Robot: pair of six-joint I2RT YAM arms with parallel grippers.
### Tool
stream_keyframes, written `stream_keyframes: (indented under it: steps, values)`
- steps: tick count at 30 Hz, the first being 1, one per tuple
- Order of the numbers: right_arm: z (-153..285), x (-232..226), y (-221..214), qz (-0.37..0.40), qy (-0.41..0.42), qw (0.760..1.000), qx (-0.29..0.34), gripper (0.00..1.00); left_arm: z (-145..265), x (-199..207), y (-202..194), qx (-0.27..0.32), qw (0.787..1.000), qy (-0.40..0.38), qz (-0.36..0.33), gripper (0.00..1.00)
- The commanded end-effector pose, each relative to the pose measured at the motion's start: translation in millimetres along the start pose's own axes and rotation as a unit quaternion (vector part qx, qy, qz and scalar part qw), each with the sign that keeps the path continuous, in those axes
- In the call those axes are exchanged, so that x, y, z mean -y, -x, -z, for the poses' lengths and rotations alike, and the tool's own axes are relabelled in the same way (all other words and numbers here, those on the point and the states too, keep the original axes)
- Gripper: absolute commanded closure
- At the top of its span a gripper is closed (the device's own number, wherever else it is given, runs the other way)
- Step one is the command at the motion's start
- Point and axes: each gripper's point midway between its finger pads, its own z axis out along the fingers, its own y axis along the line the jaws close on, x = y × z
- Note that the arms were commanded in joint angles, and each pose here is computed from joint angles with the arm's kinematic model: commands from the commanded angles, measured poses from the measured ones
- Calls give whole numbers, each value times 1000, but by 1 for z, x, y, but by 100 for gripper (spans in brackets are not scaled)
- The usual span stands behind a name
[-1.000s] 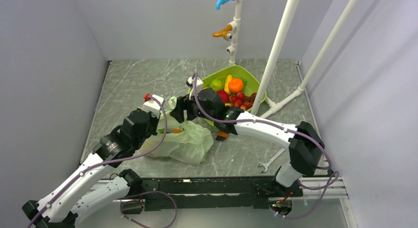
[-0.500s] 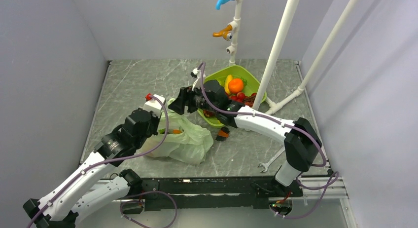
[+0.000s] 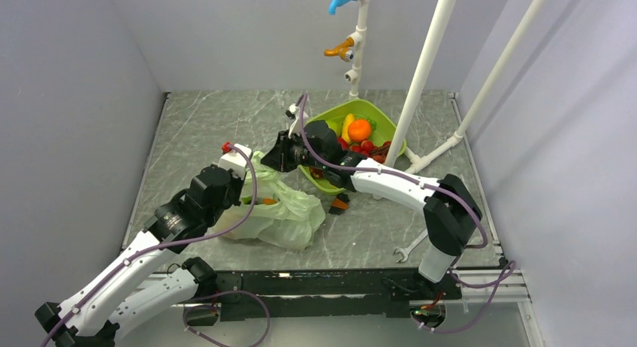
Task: Take the fake fruits out of the plastic bag
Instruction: Adjust the plastic bag at the center of the board.
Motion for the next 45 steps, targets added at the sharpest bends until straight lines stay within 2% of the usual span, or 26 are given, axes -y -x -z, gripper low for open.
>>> stream_keyframes:
  steps: [1, 3, 7, 14, 19, 23, 26, 31, 35, 38, 45]
  values:
    - [18, -19, 34, 34, 3, 998, 43, 95, 3, -3, 16, 23, 1000, 5, 18, 100]
    - [34, -23, 39, 57, -2, 997, 52, 100, 3, -10, 15, 20, 999, 27, 22, 100]
    - [73, -30, 41, 105, 2, 991, 83, 100, 5, -26, 13, 16, 997, 74, 30, 100]
    - [129, -43, -2, 203, 65, 976, 43, 100, 5, -41, 9, 5, 991, 124, 43, 100]
    - [163, -34, -12, 217, 38, 974, 51, 100, 7, -62, 4, -5, 981, 185, 61, 100]
    - [183, -27, 11, 224, -13, 969, 103, 100, 8, -77, 2, -3, 972, 222, 82, 100]
    - [185, -24, 38, 239, -50, 961, 133, 100, 4, -81, 2, 1, 972, 210, 102, 100]
    - [170, -39, 92, 257, -58, 948, 178, 100, -3, -77, 6, 12, 978, 164, 128, 100]
    - [157, -49, 132, 273, -70, 941, 186, 100, 0, -86, 4, 12, 974, 185, 133, 100]
    - [165, -61, 155, 291, -70, 931, 210, 100, 2, -90, 5, 20, 972, 188, 142, 100]
    - [191, -82, 135, 326, -15, 923, 203, 100, 5, -88, 14, 49, 974, 159, 156, 100]
